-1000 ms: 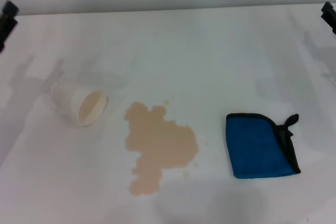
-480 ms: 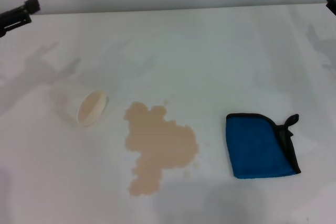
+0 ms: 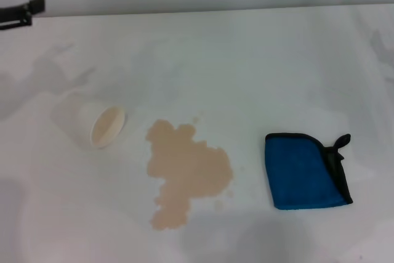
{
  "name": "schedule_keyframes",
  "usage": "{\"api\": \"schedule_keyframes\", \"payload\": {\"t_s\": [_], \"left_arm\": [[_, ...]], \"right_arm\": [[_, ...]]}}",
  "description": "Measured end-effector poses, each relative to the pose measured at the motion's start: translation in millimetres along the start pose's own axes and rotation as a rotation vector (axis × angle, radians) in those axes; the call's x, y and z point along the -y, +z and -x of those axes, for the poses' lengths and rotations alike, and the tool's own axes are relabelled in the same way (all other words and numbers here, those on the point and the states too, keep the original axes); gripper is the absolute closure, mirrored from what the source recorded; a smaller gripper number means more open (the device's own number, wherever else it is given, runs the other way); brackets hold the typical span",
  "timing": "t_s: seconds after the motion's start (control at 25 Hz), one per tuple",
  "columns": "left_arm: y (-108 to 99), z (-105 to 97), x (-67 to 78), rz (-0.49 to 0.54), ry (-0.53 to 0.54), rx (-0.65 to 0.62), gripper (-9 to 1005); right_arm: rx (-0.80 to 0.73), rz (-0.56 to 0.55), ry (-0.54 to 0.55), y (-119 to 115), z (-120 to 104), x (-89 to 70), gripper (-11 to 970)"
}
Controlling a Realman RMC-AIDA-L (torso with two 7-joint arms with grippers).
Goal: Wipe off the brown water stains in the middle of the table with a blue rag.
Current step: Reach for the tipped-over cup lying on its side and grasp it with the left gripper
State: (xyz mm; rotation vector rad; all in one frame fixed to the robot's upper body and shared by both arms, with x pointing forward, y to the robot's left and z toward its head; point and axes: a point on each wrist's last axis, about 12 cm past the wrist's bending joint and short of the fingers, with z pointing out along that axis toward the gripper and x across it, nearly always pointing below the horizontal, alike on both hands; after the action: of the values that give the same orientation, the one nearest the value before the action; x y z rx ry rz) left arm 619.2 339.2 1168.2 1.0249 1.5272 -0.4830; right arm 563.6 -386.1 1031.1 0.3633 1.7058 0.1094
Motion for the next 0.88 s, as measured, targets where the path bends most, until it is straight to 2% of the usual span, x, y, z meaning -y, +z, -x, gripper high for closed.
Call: {"api": "schedule_keyframes", "payload": {"t_s": [0.2,0.44,0.68,0.88], "left_arm": [[2,3,-1.2,-0.073,0.137,-0.065,140],[5,13,-10.6,-0.140,0.299,-0.135,139],[20,18,-14.4,-0.258,0.437,-0.282,138],[30,15,-19.0,-0.271,0.568,-0.372,139]], "right_arm": [[0.005,-0.013,0.009,-1,0,2.2,127],[-0.001,-0.014,0.026,-4,-5,1.5,130],[-0.016,-0.002,0.037,0,-8,-7.1,134],[-0.022,0.004,0.044,1,-9,-10.7,136]]}}
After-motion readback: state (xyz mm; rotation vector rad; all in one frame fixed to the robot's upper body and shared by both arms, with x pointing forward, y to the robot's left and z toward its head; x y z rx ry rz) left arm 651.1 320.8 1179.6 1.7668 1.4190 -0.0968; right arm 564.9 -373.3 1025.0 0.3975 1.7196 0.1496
